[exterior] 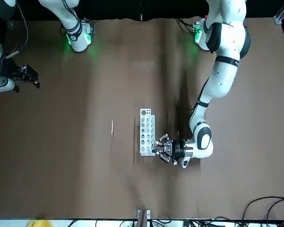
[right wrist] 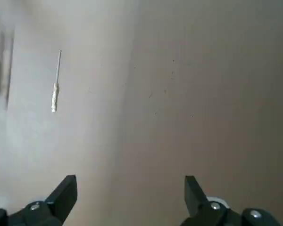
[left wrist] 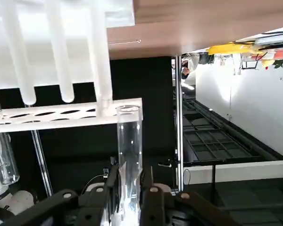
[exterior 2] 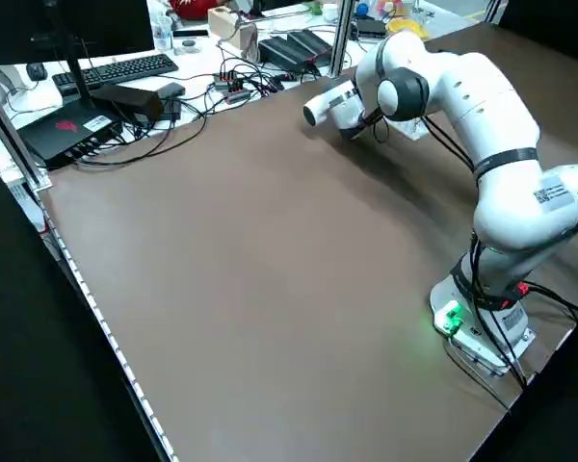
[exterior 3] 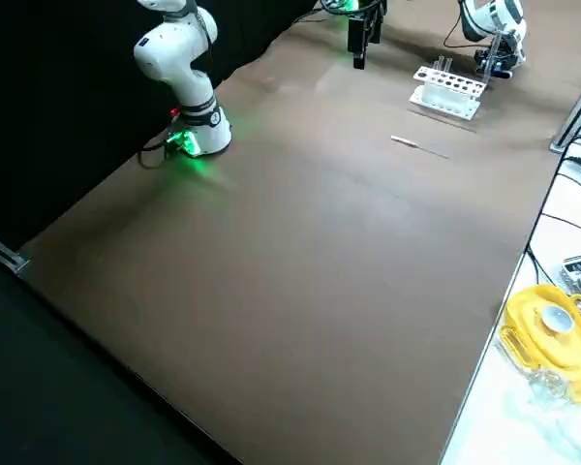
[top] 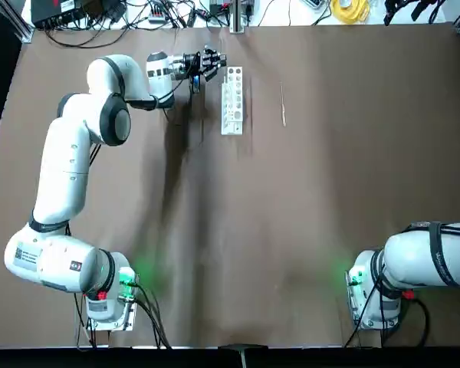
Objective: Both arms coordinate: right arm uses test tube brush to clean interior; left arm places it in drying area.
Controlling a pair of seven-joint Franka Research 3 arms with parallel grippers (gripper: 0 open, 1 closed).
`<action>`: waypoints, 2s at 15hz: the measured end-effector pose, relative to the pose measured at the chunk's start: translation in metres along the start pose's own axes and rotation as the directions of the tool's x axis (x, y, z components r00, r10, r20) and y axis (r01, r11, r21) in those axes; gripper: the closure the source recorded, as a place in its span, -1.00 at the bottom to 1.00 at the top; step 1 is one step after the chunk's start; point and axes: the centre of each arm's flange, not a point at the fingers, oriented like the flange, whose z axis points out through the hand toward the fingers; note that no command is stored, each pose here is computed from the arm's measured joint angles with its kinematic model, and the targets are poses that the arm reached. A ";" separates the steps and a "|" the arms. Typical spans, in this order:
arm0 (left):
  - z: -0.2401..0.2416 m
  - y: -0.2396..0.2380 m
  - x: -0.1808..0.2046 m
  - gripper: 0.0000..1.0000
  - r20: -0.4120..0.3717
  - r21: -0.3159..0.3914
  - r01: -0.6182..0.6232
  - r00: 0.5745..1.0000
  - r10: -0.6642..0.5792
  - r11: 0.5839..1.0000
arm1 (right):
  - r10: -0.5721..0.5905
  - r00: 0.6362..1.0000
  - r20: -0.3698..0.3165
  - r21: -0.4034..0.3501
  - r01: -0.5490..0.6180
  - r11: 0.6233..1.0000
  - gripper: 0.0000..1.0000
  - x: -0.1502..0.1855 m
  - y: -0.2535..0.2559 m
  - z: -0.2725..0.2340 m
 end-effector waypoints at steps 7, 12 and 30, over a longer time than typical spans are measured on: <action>-0.001 -0.001 -0.001 0.53 0.013 0.021 -0.003 1.000 0.003 1.000 | -0.001 1.000 -0.001 0.000 0.001 1.000 -1.00 0.000 0.000 0.000; 0.001 -0.002 -0.001 0.53 0.013 0.023 -0.003 1.000 0.003 1.000 | -0.002 1.000 -0.001 0.000 0.002 1.000 -1.00 0.000 -0.001 0.000; 0.013 -0.008 0.000 0.53 0.012 0.042 -0.002 1.000 0.001 0.999 | -0.011 1.000 -0.001 0.000 0.011 1.000 -1.00 0.001 -0.006 0.000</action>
